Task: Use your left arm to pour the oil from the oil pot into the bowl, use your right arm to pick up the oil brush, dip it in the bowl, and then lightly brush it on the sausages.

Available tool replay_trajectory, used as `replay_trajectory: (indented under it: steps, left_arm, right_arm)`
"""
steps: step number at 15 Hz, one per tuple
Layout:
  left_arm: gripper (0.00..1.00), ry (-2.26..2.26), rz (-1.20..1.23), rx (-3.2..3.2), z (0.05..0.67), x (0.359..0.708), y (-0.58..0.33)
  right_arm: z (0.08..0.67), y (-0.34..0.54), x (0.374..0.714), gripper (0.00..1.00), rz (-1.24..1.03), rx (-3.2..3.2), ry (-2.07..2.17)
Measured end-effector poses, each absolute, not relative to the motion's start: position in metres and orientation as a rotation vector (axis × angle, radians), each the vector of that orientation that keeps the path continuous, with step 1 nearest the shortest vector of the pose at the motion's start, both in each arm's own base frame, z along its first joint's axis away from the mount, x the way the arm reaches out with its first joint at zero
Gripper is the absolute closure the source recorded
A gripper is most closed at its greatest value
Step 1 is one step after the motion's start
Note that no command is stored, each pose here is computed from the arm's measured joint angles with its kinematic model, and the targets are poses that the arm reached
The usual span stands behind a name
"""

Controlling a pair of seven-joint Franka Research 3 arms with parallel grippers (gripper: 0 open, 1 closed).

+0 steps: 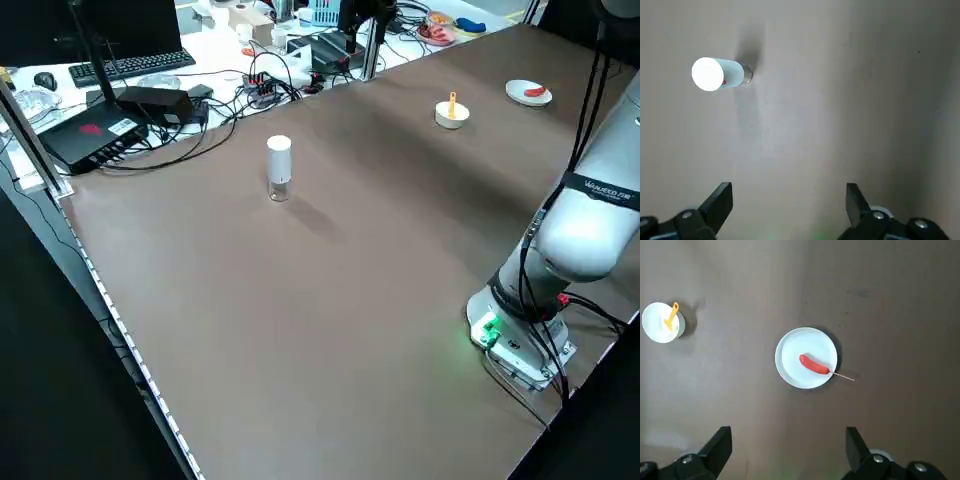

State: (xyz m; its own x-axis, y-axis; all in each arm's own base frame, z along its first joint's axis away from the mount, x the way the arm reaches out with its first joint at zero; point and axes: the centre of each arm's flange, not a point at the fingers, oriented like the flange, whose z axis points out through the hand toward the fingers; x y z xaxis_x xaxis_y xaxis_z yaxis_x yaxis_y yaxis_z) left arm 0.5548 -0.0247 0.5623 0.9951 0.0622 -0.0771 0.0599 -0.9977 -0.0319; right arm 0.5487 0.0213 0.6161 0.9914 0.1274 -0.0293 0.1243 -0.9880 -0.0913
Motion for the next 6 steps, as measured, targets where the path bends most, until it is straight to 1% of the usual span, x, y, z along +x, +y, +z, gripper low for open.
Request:
replay_trajectory:
  steps: [3, 6]
  left_arm:
    - [0.0, -0.092, 0.115, -3.109, 0.564, 0.555, -0.028]
    - [0.0, -0.091, 0.115, -3.108, 0.564, 0.555, -0.028]
  right_arm:
    - [0.611, 0.023, 0.528, 0.0, 0.036, -3.04, -0.202]
    - [0.613, 0.02, 0.52, 0.0, 0.028, -3.039, -0.201]
